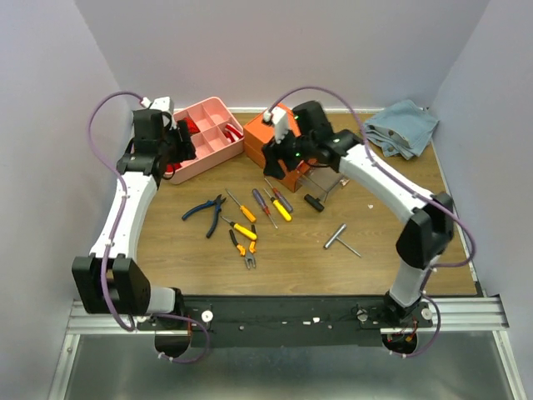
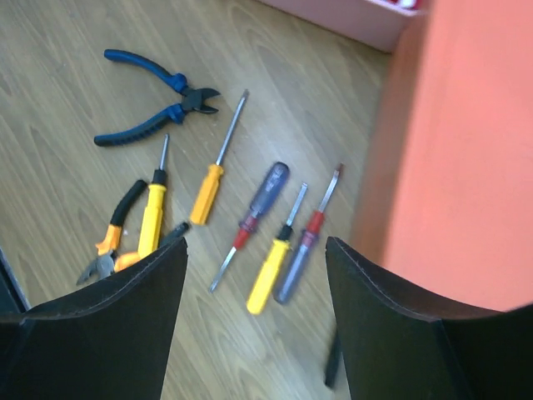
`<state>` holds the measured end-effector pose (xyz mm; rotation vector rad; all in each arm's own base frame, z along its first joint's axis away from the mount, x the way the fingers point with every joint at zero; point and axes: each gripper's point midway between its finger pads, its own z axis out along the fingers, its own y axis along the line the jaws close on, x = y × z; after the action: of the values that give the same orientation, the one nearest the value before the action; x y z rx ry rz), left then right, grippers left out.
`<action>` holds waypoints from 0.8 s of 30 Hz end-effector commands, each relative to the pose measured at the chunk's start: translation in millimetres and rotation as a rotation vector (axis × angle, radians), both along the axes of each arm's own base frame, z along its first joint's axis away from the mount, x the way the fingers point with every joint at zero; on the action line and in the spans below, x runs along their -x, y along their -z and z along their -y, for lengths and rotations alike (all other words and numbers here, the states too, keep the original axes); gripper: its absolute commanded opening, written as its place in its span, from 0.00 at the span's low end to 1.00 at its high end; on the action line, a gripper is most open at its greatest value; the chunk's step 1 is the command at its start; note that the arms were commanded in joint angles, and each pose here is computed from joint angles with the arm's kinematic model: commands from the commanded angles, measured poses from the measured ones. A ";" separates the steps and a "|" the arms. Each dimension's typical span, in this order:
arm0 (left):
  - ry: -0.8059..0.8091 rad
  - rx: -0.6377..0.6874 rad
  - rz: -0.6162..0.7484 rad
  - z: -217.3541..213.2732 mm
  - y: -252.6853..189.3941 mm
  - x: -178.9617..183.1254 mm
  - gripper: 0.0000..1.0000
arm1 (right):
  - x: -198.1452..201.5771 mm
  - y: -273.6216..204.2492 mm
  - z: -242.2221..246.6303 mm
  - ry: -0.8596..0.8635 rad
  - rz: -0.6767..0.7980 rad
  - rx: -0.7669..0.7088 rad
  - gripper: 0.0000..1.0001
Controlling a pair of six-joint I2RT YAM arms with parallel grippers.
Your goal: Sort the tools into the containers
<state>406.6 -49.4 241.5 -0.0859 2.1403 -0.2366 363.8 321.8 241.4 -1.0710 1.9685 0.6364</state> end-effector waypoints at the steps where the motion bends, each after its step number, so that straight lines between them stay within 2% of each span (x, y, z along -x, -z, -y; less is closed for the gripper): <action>1: -0.049 0.044 0.127 -10.7 -51.5 29.6 0.72 | -0.1 37.0 -46.2 -0.005 -0.054 0.039 0.73; 4: -0.082 0.047 0.150 -15.7 -53.3 45.0 0.74 | 9.3 82.6 -69.5 0.017 -0.180 0.083 0.71; 11: -0.093 0.069 0.174 -21.6 -50.1 76.5 0.75 | 23.7 162.0 -83.0 -0.032 -0.263 0.207 0.67; 18: -0.168 0.115 0.140 -38.7 -28.8 89.9 0.75 | 30.7 197.4 -91.4 -0.059 -0.257 0.283 0.66; 24: -0.194 0.172 0.138 -42.4 -28.8 93.8 0.74 | 37.5 218.0 -94.7 -0.063 -0.249 0.353 0.68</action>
<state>317.4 -6.4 259.2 -0.3256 1.9979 -0.2437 330.1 410.3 38.1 -1.2696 2.3329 0.5740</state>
